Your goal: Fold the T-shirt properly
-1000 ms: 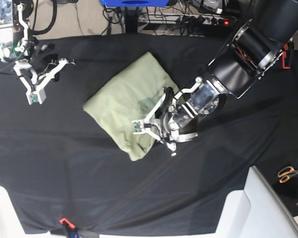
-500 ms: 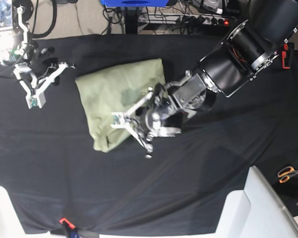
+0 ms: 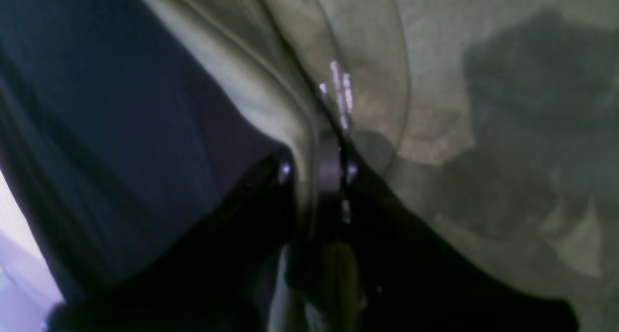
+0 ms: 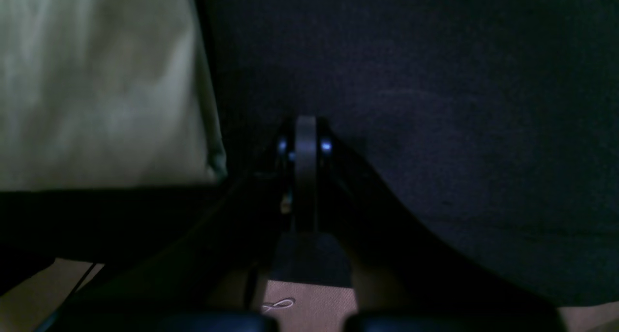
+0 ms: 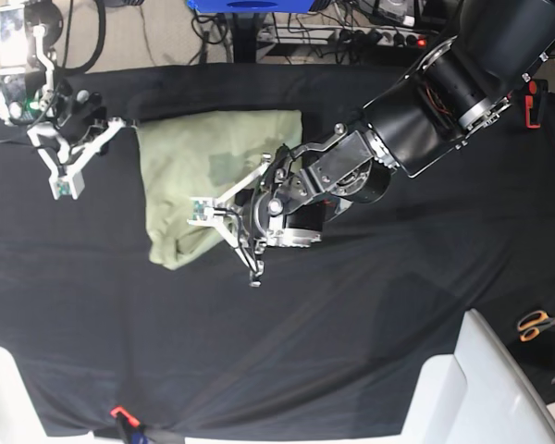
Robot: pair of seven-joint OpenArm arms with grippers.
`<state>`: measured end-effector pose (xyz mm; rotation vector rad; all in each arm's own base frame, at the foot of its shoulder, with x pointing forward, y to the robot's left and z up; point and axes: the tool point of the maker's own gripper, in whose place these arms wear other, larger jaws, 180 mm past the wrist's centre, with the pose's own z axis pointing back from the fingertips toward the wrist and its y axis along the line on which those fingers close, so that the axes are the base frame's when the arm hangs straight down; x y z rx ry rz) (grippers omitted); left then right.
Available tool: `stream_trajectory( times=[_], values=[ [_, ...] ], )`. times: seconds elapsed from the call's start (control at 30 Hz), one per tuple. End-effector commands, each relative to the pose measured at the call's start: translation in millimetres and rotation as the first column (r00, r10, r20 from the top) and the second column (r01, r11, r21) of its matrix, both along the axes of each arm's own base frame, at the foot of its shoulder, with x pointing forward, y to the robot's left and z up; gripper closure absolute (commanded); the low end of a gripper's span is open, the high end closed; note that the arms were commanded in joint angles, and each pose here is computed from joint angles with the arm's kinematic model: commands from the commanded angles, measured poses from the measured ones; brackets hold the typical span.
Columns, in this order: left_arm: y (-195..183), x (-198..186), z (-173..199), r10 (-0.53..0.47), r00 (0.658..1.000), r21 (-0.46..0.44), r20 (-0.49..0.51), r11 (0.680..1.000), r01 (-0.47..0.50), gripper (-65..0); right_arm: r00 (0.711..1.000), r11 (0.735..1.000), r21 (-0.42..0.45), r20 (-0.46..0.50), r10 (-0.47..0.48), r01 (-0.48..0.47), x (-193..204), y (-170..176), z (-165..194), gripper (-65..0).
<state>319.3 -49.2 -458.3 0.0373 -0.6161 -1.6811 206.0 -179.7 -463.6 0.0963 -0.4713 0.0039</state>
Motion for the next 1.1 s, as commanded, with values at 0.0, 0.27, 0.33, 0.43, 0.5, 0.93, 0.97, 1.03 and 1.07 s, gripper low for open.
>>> stream_trajectory(
  times=[0.0,0.27,0.33,0.43,0.5,0.93,0.97,1.03,1.07],
  values=[
    [-15.6,7.9,14.1,-0.014,1.000,-0.045,0.025,0.999,0.015,0.0,0.999,1.000,-0.004,0.034,-0.002,0.002,7.9,-3.8,7.1,0.0],
    [-17.6,9.9,16.2,-0.014,0.999,-0.049,0.029,0.999,0.016,0.0,0.999,0.999,-0.011,0.042,-0.033,0.034,9.4,-14.4,9.4,0.0],
    [-16.4,10.5,16.0,-0.012,1.000,-0.046,0.029,0.999,0.013,0.0,0.998,0.999,-0.008,0.046,-0.050,0.050,9.8,-16.8,10.0,0.0],
    [-9.0,12.5,13.6,0.008,0.999,-0.014,0.031,1.000,-0.008,0.0,0.996,0.997,-0.013,0.052,-0.071,0.072,10.2,-24.4,11.9,0.0],
    [-6.9,12.9,13.0,0.012,0.999,-0.006,0.031,1.000,-0.012,0.0,0.996,0.997,-0.013,0.053,-0.073,0.074,10.2,-25.0,12.1,0.0],
    [0.3,14.8,8.2,0.026,0.999,0.016,0.025,1.000,-0.026,0.0,0.996,0.997,-0.013,0.051,-0.073,0.074,9.5,-25.0,11.7,0.0],
    [5.2,16.1,6.0,0.037,0.999,0.039,0.025,0.999,-0.038,0.0,0.996,0.997,-0.013,0.051,-0.073,0.074,9.5,-25.0,11.7,0.0],
    [13.6,19.0,5.1,0.063,0.998,0.086,0.032,0.994,-0.065,0.0,0.996,0.997,-0.013,0.050,-0.073,0.073,8.9,-25.0,11.4,0.0],
    [15.4,20.2,5.8,0.067,0.997,0.097,0.037,0.993,-0.071,0.0,0.996,0.997,-0.012,0.049,-0.070,0.071,8.8,-24.3,11.3,0.0]
  ],
)
